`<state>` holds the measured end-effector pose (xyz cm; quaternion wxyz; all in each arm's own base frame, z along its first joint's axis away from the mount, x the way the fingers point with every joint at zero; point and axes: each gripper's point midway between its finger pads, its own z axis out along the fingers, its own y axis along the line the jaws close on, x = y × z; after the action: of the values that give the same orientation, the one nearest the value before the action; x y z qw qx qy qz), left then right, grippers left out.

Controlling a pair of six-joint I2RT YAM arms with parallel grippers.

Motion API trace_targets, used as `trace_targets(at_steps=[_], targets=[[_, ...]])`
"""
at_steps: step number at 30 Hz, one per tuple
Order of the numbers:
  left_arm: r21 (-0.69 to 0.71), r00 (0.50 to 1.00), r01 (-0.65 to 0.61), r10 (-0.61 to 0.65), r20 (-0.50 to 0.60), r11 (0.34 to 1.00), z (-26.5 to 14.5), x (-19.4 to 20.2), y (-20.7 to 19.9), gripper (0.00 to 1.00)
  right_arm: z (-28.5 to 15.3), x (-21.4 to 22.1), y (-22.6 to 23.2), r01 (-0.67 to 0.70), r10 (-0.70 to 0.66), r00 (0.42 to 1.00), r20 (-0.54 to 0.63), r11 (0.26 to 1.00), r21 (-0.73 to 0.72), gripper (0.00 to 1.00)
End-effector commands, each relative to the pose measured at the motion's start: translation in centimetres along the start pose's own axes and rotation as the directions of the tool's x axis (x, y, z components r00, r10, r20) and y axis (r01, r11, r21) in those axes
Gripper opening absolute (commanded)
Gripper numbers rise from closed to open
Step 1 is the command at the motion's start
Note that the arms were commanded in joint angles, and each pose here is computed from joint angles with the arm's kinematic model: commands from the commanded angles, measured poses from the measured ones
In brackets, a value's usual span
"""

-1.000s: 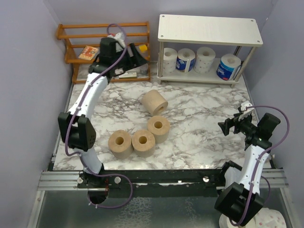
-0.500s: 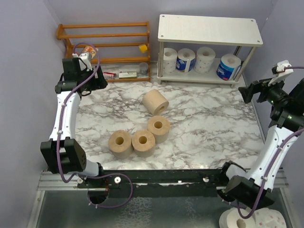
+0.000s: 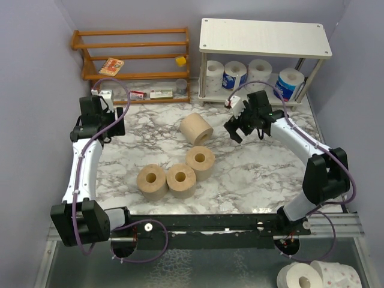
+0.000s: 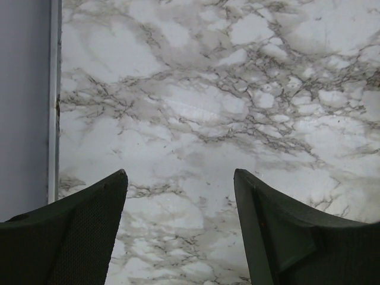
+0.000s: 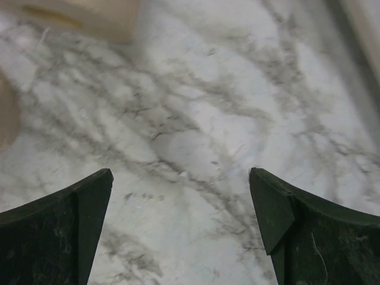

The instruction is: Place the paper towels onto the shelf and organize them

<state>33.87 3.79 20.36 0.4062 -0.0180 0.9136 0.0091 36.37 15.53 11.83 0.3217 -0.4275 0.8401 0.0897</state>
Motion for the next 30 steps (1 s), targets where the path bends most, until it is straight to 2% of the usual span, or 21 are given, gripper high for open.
trace_targets(at_steps=[1, 3, 6, 11, 16, 22, 30], targets=[[-0.03, 0.999, -0.033, 0.032, -0.038, 0.999, 0.4, 3.5, 0.6, 0.72, -1.4, -7.3, -6.5, 0.045, -0.1, 0.966, 0.24, 0.974, 0.223, 0.99], [0.02, 0.996, -0.041, 0.042, -0.078, 0.999, 0.9, 5.5, -0.2, 0.71, -0.4, -8.4, -5.6, 0.031, -0.073, 0.955, 0.289, 0.989, 0.146, 0.93], [0.006, 0.99, -0.039, 0.039, -0.136, 0.999, 1.6, 7.7, 0.1, 0.7, 1.3, -9.4, -3.6, 0.031, -0.033, 0.946, 0.321, 0.999, 0.01, 0.82], [0.018, 0.986, -0.018, 0.02, -0.163, 1.0, 1.8, 9.0, 0.3, 0.69, 4.5, -9.4, -0.7, 0.086, -0.057, 0.951, 0.303, 0.993, -0.084, 0.77], [0.131, 0.985, 0.0, 0.022, -0.169, 0.991, 2.1, 9.9, -1.1, 0.67, 5.7, -9.7, 0.5, 0.104, -0.06, 0.945, 0.322, 0.987, -0.122, 0.77], [0.147, 0.978, 0.026, 0.006, -0.207, 0.989, 2.9, 10.4, -1.0, 0.66, 6.2, -10.4, 3.2, 0.111, -0.019, 0.943, 0.333, 0.959, -0.259, 0.77], [0.206, 0.969, 0.056, -0.004, -0.247, 0.977, 3.0, 11.3, -1.9, 0.66, 8.5, -9.7, 5.9, 0.169, -0.101, 0.955, 0.279, 0.957, -0.234, 0.77]])
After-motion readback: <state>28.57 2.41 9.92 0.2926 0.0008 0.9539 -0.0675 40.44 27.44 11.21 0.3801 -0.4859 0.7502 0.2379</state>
